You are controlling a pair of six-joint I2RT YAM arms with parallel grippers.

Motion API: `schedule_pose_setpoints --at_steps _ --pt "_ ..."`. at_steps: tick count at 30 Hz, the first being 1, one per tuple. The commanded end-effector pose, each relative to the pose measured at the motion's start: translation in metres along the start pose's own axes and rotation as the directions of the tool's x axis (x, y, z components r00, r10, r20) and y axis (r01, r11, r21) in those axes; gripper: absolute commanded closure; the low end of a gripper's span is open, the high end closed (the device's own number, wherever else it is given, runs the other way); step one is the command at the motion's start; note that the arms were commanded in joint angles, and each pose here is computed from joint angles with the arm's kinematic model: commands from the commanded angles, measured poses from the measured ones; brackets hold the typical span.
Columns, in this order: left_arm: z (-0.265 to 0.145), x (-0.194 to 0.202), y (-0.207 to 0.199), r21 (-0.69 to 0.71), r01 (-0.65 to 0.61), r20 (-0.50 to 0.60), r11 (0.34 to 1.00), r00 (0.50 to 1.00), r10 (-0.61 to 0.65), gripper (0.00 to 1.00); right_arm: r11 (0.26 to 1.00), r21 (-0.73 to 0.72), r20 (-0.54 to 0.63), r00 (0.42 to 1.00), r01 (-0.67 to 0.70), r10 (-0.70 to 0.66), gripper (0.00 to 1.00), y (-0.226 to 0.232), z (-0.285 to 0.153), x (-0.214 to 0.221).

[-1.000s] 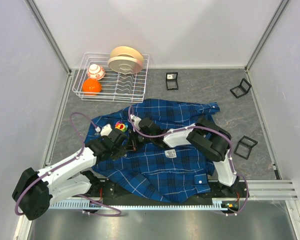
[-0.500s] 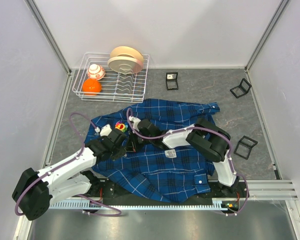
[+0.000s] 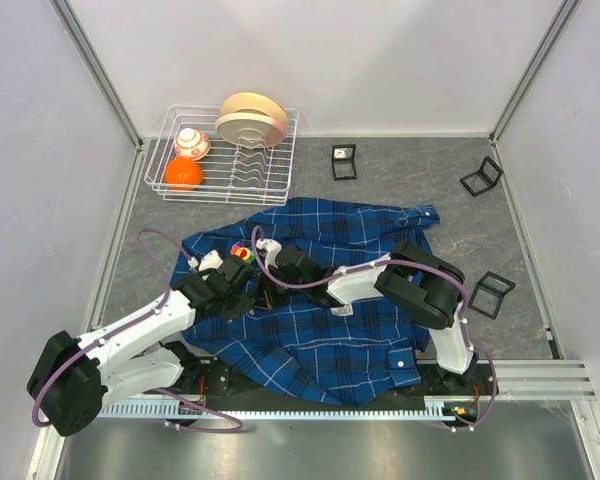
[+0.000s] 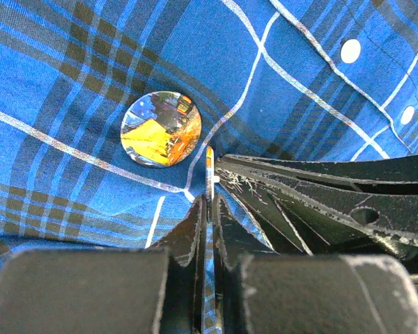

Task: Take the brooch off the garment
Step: Open the brooch with the flattened clothing.

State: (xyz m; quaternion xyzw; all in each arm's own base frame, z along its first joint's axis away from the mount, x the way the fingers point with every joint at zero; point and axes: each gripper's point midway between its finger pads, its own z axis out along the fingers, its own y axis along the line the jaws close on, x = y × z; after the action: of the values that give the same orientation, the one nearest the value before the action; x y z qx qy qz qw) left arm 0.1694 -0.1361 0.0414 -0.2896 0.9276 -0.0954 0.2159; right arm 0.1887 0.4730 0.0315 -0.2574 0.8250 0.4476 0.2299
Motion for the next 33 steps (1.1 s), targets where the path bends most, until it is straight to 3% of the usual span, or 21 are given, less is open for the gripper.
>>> schedule_pose_setpoints --at_steps 1,15,23,33 --pt "0.003 -0.01 -0.019 0.068 0.101 0.033 0.993 0.994 -0.104 0.98 0.981 -0.164 0.035 0.995 0.103 -0.099 1.0 0.052 -0.007 0.002" --pt "0.012 0.002 -0.012 0.059 0.11 -0.005 0.992 0.994 -0.11 0.98 0.918 -0.302 0.131 0.965 0.257 -0.227 1.0 0.084 -0.013 0.005" --pt "0.017 0.002 -0.008 0.056 0.081 0.006 0.995 0.997 -0.082 0.98 0.898 -0.395 0.039 0.98 0.193 -0.194 1.0 0.09 -0.013 0.035" --pt "0.01 -0.013 -0.015 0.079 0.043 0.063 0.996 0.997 -0.048 0.98 0.967 -0.221 -0.028 0.99 0.129 -0.138 0.99 0.055 -0.006 0.043"
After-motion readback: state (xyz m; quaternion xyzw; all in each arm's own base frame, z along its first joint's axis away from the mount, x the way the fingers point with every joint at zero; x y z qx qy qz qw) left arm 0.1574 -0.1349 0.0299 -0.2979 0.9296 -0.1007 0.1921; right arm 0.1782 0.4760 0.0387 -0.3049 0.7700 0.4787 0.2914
